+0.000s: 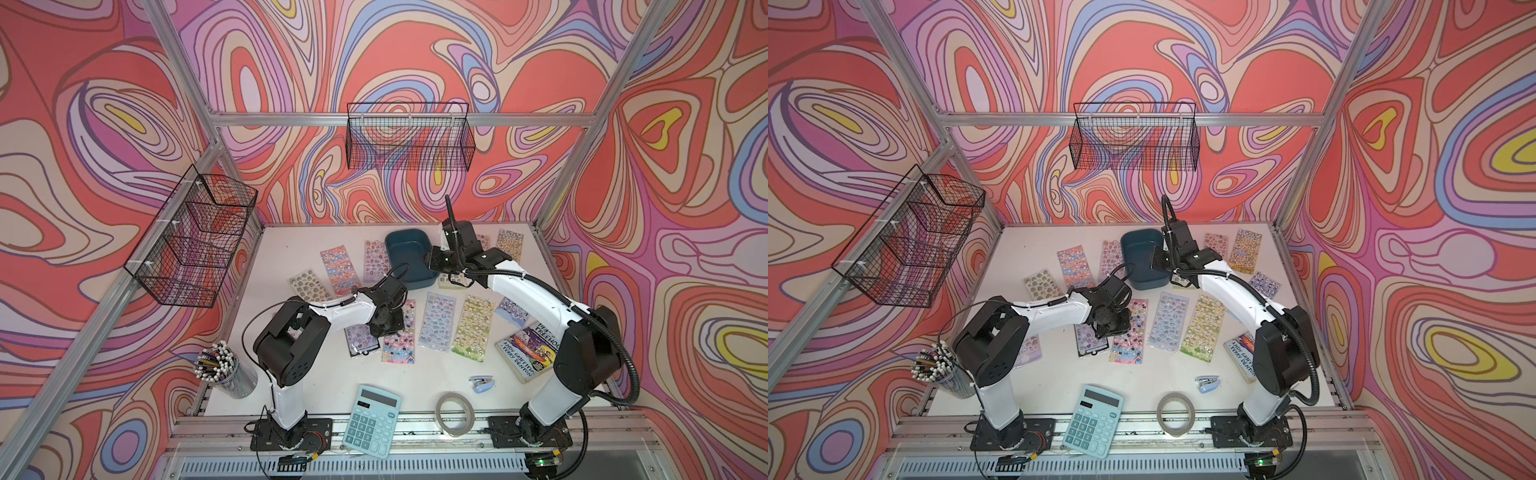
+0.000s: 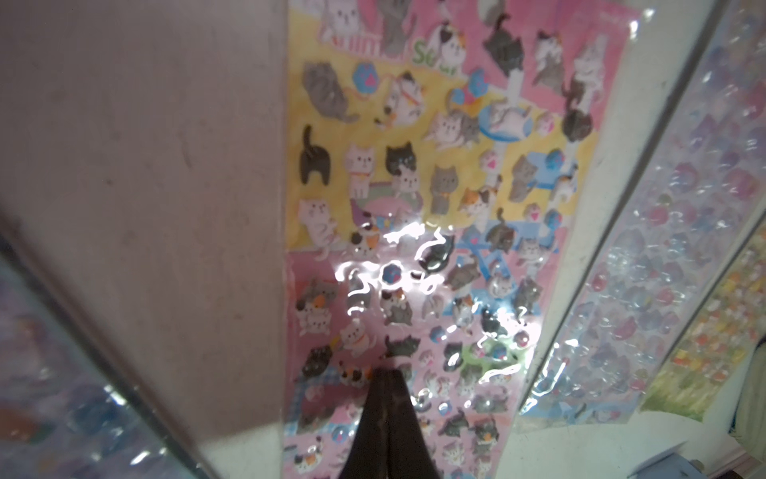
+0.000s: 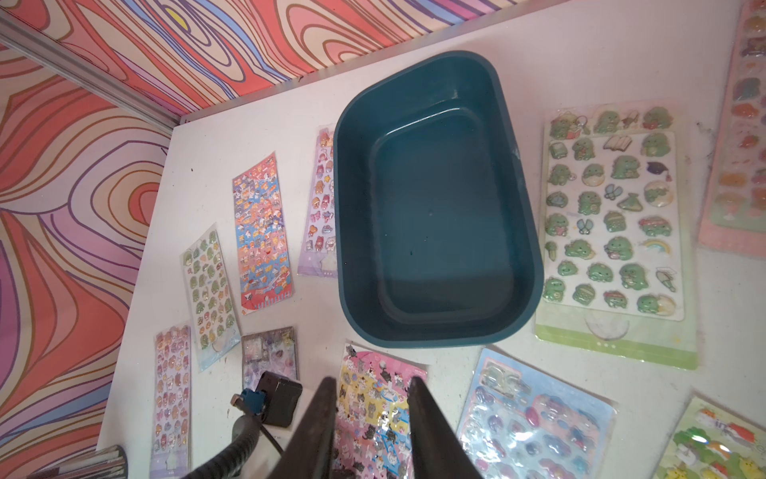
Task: Take the stickers out of the storage box
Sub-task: Place the sticker at the center of the board, then reset both arms
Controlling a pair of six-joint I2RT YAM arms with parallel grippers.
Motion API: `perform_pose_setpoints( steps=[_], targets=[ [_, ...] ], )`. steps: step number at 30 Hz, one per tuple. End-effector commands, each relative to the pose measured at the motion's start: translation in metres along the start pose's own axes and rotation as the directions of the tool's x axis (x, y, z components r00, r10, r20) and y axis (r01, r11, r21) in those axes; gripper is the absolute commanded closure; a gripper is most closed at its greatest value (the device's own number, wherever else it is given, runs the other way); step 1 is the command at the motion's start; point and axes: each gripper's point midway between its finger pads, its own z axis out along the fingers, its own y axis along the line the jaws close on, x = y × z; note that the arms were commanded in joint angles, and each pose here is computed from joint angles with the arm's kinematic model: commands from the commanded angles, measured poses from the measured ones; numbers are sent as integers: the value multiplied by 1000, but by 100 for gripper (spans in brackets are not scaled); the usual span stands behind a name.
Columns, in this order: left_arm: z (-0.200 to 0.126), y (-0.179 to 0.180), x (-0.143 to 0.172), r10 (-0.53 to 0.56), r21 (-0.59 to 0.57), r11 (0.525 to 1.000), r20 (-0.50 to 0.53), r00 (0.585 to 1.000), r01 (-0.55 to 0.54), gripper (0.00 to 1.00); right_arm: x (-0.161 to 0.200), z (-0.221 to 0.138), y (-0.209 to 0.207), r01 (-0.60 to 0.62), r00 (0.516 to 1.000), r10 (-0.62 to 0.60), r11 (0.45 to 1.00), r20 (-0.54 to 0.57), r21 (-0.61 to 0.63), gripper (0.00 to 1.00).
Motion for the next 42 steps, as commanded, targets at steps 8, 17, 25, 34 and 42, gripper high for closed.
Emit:
perform_pose_setpoints(
  steps=[8, 17, 25, 34, 42],
  targets=[
    [-26, -9, -9, 12, 2, 1000, 32, 999, -12, 100, -16, -15, 0, 32, 998, -34, 999, 54, 27, 63],
    [-125, -27, -34, 66, 46, 996, 232, 970, -79, 85, -51, -70, -3, 67, 962, -85, 995, 259, 77, 56],
    [-270, 58, -71, 8, -78, 995, 680, 733, 62, 52, -76, -182, -56, -36, 787, -179, 942, 590, 333, 43],
    [-346, 160, -54, 247, -286, 907, 956, 158, 309, 0, -31, -228, -124, -97, 593, -423, 807, 685, 583, 2],
    [-283, 161, -57, 456, -488, 853, 870, 189, 185, 0, 20, -145, -162, 42, 714, -508, 718, 482, 695, 2]
  ],
)
